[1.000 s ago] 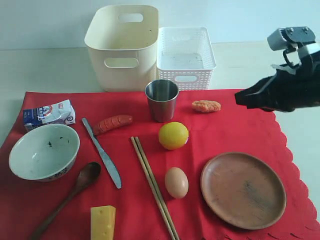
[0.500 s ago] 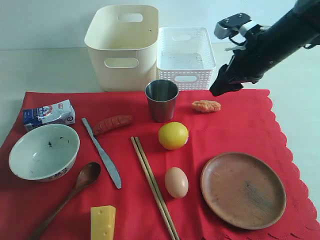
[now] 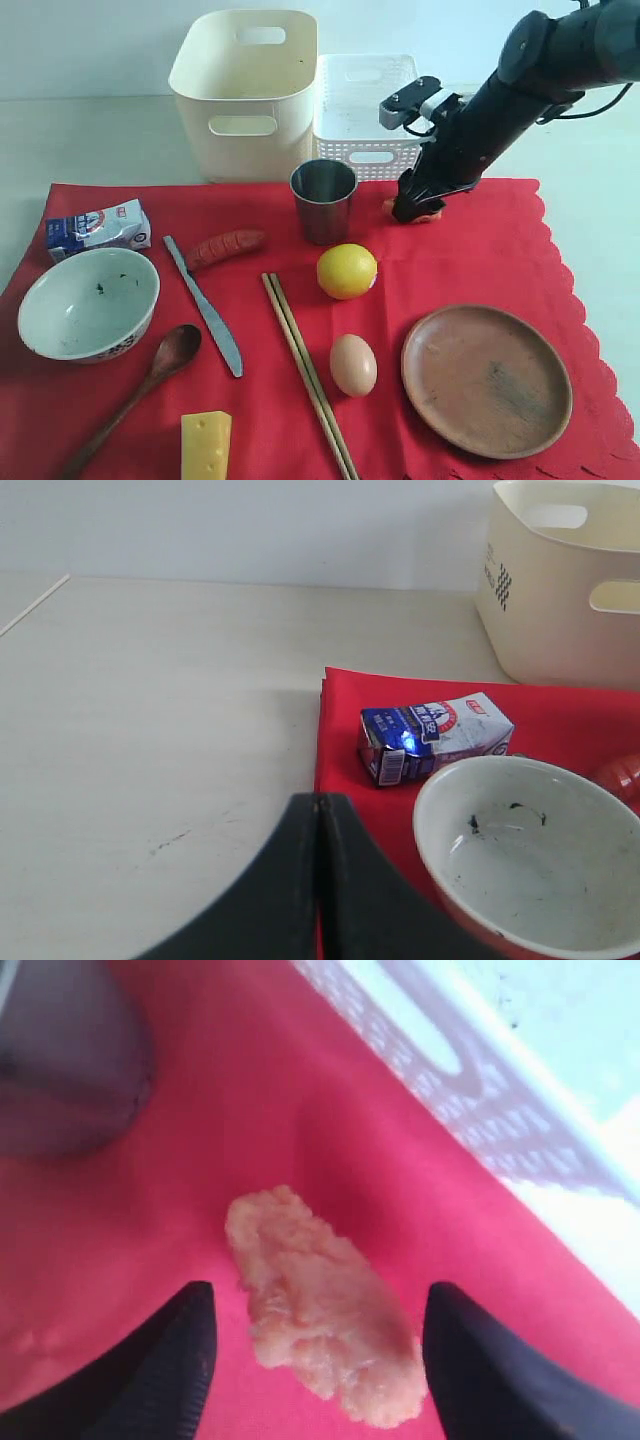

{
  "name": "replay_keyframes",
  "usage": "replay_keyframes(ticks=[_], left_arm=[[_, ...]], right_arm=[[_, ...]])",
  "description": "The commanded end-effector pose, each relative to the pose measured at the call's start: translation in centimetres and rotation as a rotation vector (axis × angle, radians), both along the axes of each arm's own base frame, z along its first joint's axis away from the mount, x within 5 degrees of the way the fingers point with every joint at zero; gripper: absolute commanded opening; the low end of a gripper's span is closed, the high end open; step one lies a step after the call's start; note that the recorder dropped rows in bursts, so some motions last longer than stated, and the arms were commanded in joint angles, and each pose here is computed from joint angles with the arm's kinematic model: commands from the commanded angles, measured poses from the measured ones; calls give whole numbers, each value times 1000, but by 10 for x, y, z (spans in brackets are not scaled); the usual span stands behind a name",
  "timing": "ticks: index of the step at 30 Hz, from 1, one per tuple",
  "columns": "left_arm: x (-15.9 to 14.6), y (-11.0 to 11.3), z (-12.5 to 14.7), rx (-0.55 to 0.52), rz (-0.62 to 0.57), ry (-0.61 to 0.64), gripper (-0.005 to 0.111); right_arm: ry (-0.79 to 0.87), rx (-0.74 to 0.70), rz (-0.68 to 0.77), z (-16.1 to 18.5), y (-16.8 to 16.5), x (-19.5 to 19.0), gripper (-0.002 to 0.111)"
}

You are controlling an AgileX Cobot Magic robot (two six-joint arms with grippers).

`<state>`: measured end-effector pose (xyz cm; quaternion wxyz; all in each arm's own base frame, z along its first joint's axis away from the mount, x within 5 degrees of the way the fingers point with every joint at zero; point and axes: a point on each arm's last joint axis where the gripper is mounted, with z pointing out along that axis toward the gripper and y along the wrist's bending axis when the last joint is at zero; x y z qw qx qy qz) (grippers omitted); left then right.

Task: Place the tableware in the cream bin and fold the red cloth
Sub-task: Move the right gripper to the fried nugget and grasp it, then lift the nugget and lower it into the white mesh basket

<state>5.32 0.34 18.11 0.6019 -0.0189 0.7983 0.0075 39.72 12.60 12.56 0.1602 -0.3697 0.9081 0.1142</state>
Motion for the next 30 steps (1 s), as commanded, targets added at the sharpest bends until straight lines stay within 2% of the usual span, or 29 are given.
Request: replay_keyframes(ticks=[1, 6, 8, 10, 14, 15, 20, 25, 30], left_arm=[[0, 0, 1, 1, -8, -23, 0], [0, 0, 1, 1, -8, -23, 0], [0, 0, 1, 1, -8, -23, 0], [0, 0, 1, 1, -8, -23, 0], [0, 0, 1, 1, -8, -23, 0], [0, 0, 1, 1, -8, -23, 0], [0, 0, 1, 1, -8, -23, 0], [0, 0, 1, 1, -8, -23, 0], [0, 0, 1, 1, -8, -23, 0]], right_arm=[[-25, -3, -35, -3, 0, 5, 57], [-7, -1, -33, -5, 0, 4, 49], [9, -1, -27, -6, 0, 2, 43], [16, -1, -25, -6, 0, 2, 32], [40, -1, -17, -6, 1, -1, 4], [48, 0, -16, -6, 1, -1, 0], [86, 10, -15, 3, 1, -7, 0], [18, 61, -118, 49, 0, -10, 0], [-47, 111, -158, 93, -2, -20, 0]])
